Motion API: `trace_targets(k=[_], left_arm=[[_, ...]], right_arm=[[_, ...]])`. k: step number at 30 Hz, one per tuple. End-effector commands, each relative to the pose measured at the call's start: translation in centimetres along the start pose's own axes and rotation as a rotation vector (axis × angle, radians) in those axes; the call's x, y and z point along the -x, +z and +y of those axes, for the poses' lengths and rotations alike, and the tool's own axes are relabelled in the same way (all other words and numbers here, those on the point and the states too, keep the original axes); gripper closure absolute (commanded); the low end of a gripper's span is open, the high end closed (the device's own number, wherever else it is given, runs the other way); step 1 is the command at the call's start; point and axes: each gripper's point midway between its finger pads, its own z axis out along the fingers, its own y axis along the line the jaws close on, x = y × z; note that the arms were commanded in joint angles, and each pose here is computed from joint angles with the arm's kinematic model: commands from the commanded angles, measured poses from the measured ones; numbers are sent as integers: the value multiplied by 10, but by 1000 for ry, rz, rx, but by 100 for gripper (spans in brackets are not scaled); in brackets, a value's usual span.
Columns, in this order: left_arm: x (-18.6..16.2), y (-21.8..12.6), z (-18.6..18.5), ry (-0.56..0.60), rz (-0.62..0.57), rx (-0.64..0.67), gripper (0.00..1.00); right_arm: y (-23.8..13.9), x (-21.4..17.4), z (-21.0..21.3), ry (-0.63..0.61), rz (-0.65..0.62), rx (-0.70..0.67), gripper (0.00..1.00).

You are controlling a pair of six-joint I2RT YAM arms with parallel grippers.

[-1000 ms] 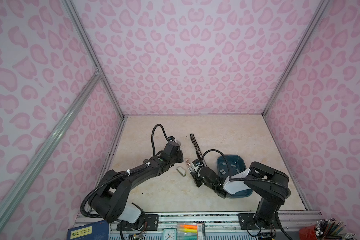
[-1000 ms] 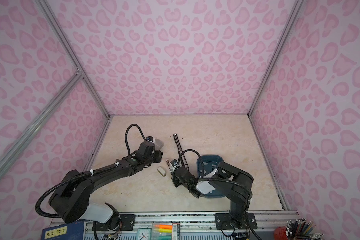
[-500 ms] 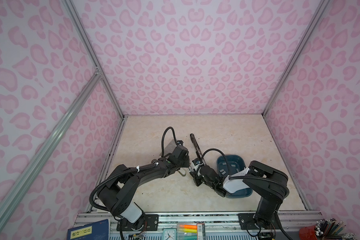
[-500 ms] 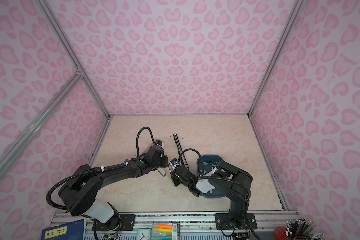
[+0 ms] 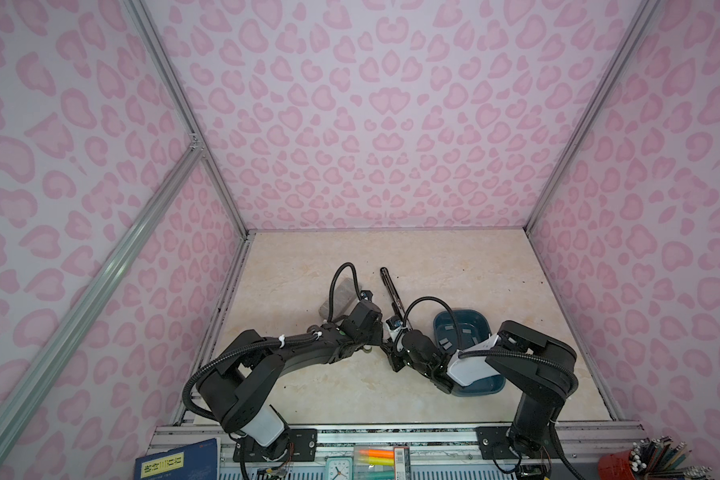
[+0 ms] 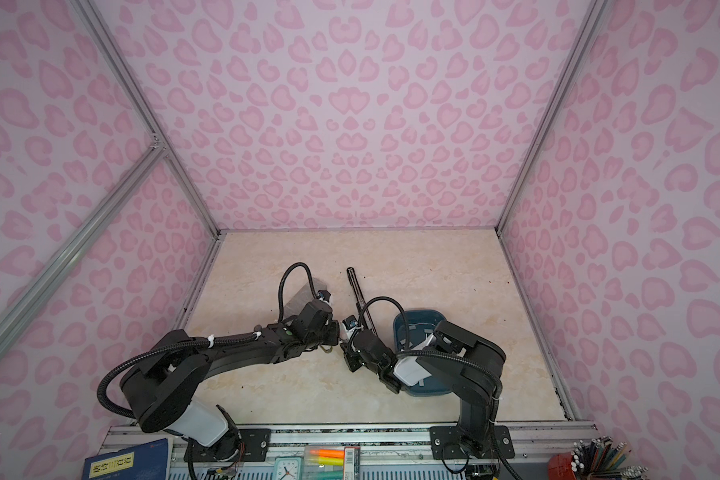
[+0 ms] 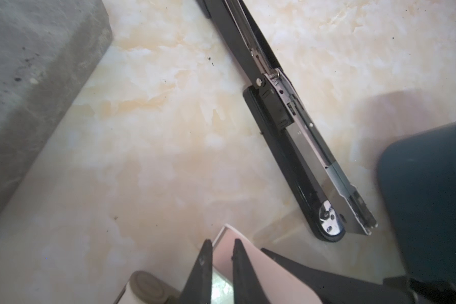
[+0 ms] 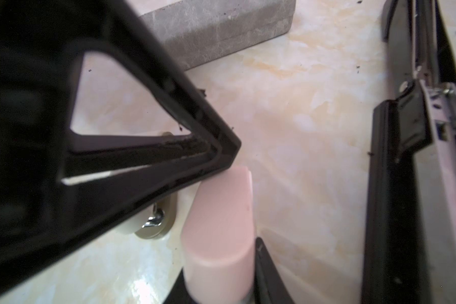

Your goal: Load the staples into the stapler

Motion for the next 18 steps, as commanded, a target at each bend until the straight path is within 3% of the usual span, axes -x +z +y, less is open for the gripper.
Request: trace_targets(k=[1, 7, 14, 18], left_arm=[[3, 3, -5, -4, -23, -20, 82], [0, 4, -3, 1, -28, -16, 80], [-6, 4, -3, 7, -17, -13, 69], [-6, 2, -2, 16, -20, -1, 67]], right_arm=[[0, -19, -8, 10, 72, -19, 72], [-2, -18, -6, 15, 62, -2, 63], [-8, -13, -10, 8, 40, -25, 52], [-12, -14, -11, 13, 32, -22, 47]])
